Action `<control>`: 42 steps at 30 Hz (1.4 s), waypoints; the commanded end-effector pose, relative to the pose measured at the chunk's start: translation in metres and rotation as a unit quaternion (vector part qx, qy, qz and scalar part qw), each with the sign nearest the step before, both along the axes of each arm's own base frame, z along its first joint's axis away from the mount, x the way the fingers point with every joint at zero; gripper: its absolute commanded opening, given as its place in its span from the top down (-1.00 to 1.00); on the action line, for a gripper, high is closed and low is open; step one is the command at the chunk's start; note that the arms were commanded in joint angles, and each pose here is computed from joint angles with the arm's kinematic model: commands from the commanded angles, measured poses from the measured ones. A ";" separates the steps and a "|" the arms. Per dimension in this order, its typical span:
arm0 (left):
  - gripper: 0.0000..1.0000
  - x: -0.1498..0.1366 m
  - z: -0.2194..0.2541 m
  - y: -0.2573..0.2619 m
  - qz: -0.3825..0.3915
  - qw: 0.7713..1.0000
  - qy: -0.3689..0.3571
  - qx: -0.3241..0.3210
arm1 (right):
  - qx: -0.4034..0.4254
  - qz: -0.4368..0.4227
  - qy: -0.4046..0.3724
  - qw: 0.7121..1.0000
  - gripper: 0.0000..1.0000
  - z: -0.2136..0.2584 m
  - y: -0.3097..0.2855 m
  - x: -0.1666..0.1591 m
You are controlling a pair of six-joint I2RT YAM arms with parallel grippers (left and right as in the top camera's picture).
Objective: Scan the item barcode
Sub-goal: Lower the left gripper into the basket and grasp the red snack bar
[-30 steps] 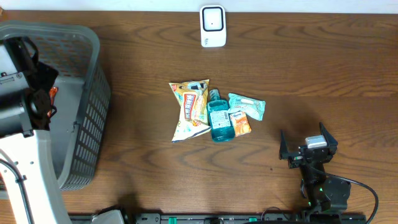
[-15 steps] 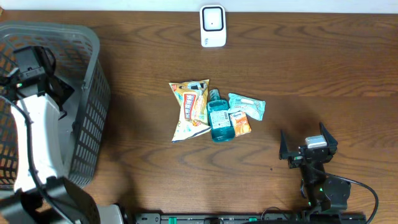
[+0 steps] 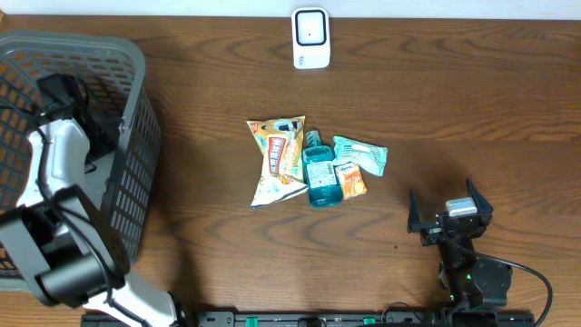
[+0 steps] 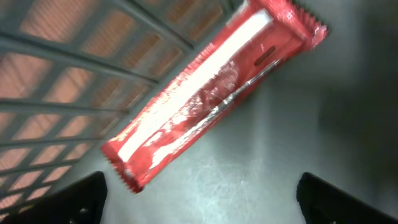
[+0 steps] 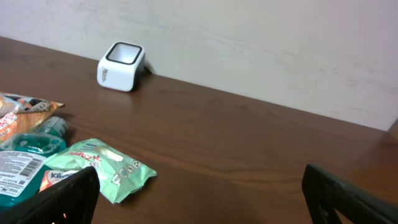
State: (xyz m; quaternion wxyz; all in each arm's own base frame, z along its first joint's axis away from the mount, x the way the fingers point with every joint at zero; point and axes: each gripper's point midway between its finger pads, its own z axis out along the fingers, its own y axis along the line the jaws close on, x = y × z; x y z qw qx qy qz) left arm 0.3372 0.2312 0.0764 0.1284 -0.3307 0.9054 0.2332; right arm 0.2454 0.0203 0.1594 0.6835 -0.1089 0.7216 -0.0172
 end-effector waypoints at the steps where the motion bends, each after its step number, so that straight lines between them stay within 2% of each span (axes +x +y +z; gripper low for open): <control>1: -0.57 0.000 -0.022 0.005 -0.019 0.999 0.035 -0.001 | 0.007 -0.001 0.003 1.000 -0.99 -0.002 0.000 0.000; 11: -0.57 0.004 -0.034 0.019 -0.006 1.000 0.026 0.004 | 0.007 -0.001 0.003 1.000 -0.98 -0.002 0.000 0.000; 14: -0.57 0.008 -0.034 0.023 -0.004 1.000 0.009 0.001 | 0.008 -0.001 0.003 1.000 -0.99 -0.002 0.000 0.000; 19: -0.57 0.026 -0.037 0.017 -0.018 0.998 -0.043 -0.042 | 0.007 -0.001 0.003 1.000 -0.98 -0.002 0.000 0.000; 24: -0.57 0.033 -0.033 0.026 -0.014 0.997 -0.066 -0.033 | 0.008 -0.001 0.003 1.000 -0.98 -0.002 0.000 0.000; 32: -0.57 0.034 -0.037 0.034 -0.012 0.997 -0.071 -0.028 | 0.008 -0.001 0.003 1.000 -0.99 -0.002 0.000 0.000; 37: -0.57 0.031 -0.059 0.032 -0.010 0.998 -0.051 -0.040 | 0.007 -0.001 0.003 1.000 -0.99 -0.002 0.000 0.000; 39: -0.47 0.029 -0.069 0.031 -0.009 0.998 -0.040 -0.046 | 0.008 -0.001 0.003 1.000 -0.98 -0.002 0.000 0.000; 40: -0.33 0.028 -0.075 0.030 -0.009 0.998 -0.035 -0.050 | 0.008 -0.001 0.003 1.000 -0.99 -0.002 0.000 0.000; 42: 0.19 0.025 -0.086 0.027 -0.010 0.998 -0.024 -0.060 | 0.007 -0.001 0.003 1.000 -0.99 -0.002 0.000 0.000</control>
